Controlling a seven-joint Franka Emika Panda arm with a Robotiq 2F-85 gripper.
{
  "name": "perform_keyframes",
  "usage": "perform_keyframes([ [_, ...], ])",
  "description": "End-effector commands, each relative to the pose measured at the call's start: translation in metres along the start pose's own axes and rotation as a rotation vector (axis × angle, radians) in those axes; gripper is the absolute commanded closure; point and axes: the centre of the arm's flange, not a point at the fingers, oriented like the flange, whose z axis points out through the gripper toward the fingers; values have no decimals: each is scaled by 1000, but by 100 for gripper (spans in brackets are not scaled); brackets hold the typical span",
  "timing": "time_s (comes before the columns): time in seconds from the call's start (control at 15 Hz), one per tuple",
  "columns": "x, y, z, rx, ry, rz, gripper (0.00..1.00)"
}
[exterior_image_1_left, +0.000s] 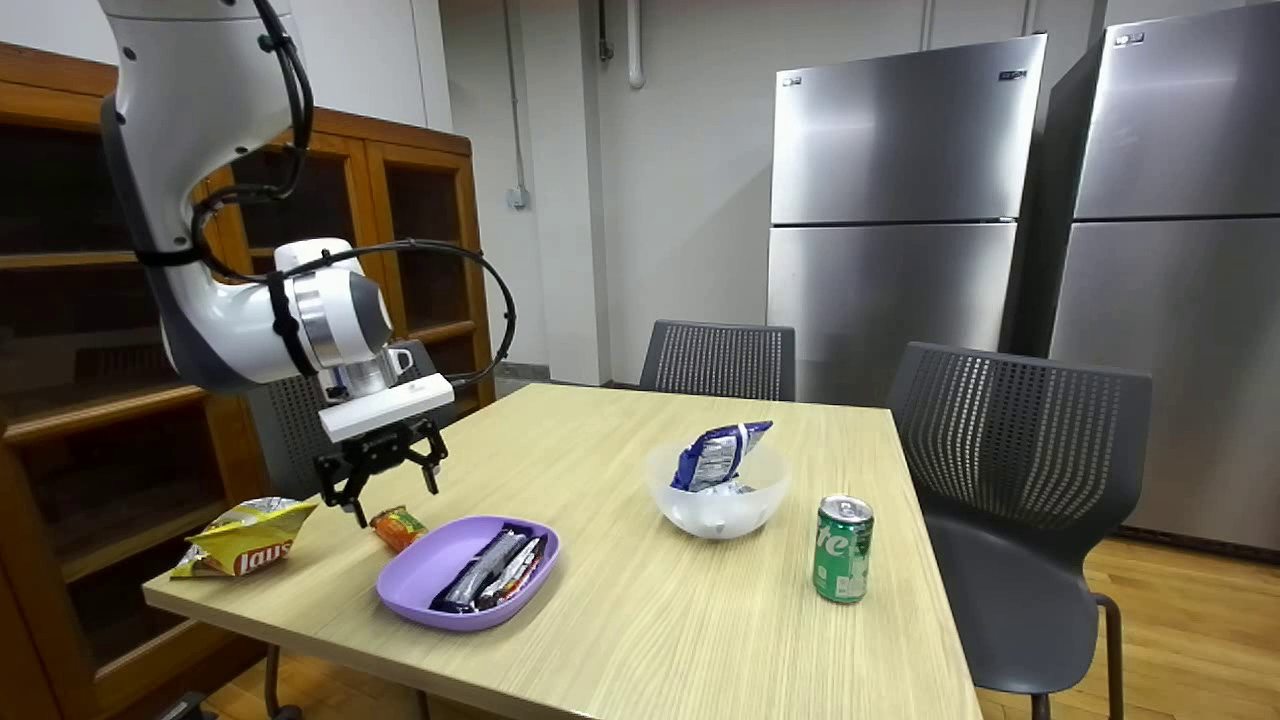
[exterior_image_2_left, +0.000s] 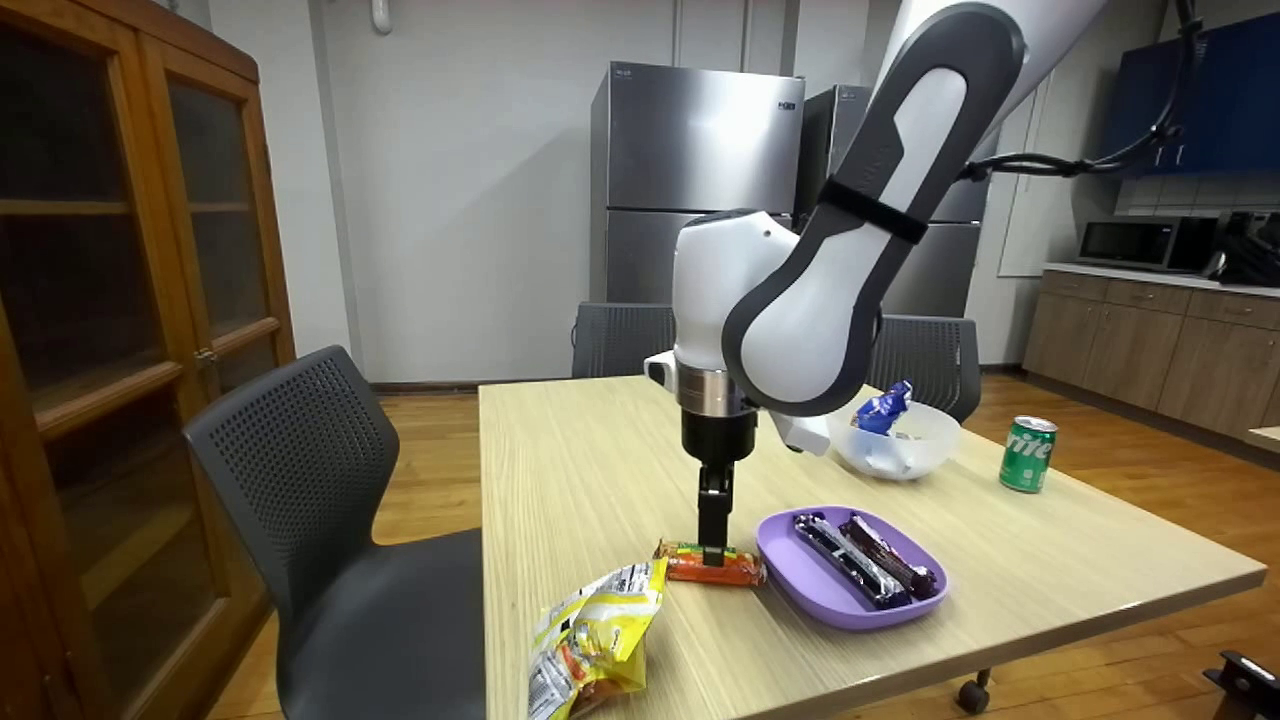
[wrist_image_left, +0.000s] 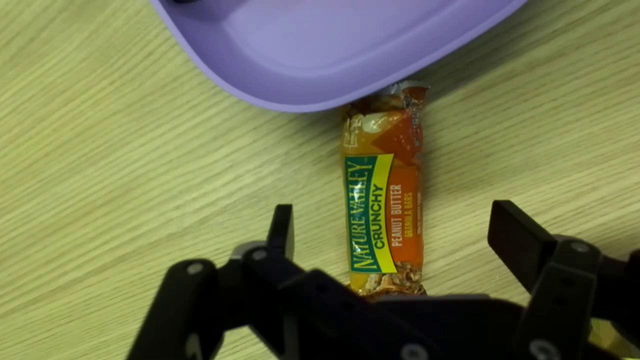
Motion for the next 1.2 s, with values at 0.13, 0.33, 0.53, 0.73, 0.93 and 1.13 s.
perform_keyframes([
  [0.13, 1, 2, 8, -3, 9, -17, 0],
  [0.33, 2, 2, 14, 2, 28, -16, 0],
  [0.53, 2, 4, 20, 2, 43, -12, 0],
  [0.73, 1, 4, 27, 5, 48, -9, 0],
  [0.93, -1, 4, 30, 4, 59, -7, 0],
  [1.13, -1, 4, 31, -1, 77, -7, 28],
])
